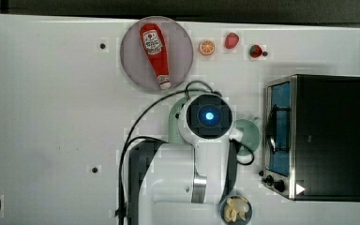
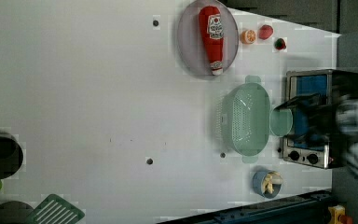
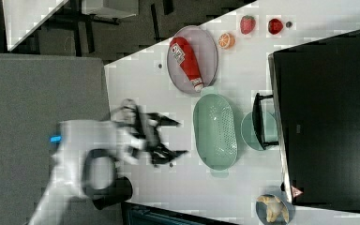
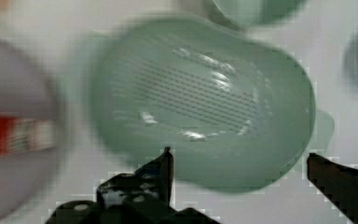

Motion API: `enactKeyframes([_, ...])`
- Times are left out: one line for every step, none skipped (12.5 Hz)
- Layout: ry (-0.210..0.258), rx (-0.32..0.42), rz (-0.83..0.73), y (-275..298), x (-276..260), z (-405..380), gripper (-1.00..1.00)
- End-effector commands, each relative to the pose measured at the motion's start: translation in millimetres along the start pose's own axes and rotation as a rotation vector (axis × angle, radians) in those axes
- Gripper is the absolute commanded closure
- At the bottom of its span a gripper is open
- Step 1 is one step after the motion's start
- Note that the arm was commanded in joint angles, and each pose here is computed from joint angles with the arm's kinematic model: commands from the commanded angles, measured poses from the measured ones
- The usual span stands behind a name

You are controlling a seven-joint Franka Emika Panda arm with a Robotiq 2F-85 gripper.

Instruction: Drag strainer right to left.

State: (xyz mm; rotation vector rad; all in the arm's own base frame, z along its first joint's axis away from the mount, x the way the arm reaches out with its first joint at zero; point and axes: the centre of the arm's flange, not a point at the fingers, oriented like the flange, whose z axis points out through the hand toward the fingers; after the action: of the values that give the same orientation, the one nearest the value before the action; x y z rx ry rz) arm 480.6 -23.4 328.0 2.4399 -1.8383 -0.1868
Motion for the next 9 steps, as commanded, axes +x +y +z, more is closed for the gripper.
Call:
enactKeyframes([0.028,0.061,0.136,-7,-9,24,-1.0])
enactKeyframes([0.025,0.052,0.161,-11,-12,49,-1.0])
enactKeyframes([0.025,0.052,0.182,-15,-15,68,-1.0])
enactKeyframes([0.026,0.062,0.197,-21,-19,85,-1.0])
enactKeyframes([0.026,0.065,0.204,-25,-22,101,-1.0])
enactKeyframes([0.026,0.064,0.207,-28,-25,115,-1.0])
enactKeyframes([0.025,0.056,0.203,-29,-27,128,-1.0])
enactKeyframes([0.023,0.047,0.2,-29,-29,139,-1.0])
enactKeyframes([0.023,0.049,0.197,-30,-30,148,-1.0])
